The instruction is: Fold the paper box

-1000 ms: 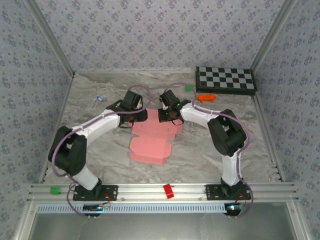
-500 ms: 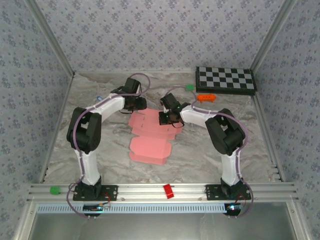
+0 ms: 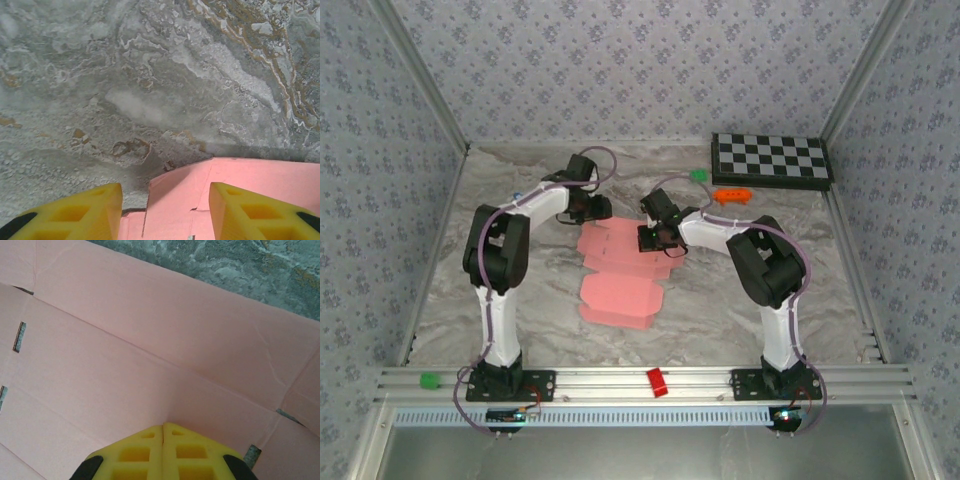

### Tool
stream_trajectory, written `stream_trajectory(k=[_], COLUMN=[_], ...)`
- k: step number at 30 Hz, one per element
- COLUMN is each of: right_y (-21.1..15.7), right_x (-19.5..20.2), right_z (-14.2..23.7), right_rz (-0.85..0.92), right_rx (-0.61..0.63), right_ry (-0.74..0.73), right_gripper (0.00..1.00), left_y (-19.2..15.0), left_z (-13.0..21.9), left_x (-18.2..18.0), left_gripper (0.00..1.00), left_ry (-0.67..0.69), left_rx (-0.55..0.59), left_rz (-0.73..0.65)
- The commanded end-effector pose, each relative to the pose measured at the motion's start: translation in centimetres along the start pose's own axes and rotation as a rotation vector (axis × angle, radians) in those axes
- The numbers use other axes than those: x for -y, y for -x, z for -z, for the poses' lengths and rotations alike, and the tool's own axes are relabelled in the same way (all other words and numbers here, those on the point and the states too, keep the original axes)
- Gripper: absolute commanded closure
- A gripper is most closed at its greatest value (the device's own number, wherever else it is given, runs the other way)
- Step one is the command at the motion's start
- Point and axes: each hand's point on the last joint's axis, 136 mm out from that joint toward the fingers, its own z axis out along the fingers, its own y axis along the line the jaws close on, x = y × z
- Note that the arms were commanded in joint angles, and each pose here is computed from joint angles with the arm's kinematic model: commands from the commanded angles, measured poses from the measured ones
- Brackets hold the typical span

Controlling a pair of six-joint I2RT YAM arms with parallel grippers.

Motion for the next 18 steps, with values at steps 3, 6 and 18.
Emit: stream_trajectory(k=[3,6,18], right_y=[-1.7,-1.8,-1.9], right_x=[0.7,0.7,0.6], right_z=[-1.3,-1.3,-1.6], right_rz=[-0.019,-0.02,-0.023], right_rx=[-0.066,-0.072,-0.079], right_ry=[-0.015,-0.016,-0.014], right_gripper=[1.0,1.0,1.0], left_y=[-0.3,-0.3,0.1], left_z=[-0.5,-0.3,0.6], left_x=[0.4,0.5,2.2], left_gripper=[0.53,0.54,0.56], left_ry=[-0.029,-0.036,-0.115], left_rx=[-0.053,-0.063,-0.07], left_rz=[-0.025,-0.025,-0.073])
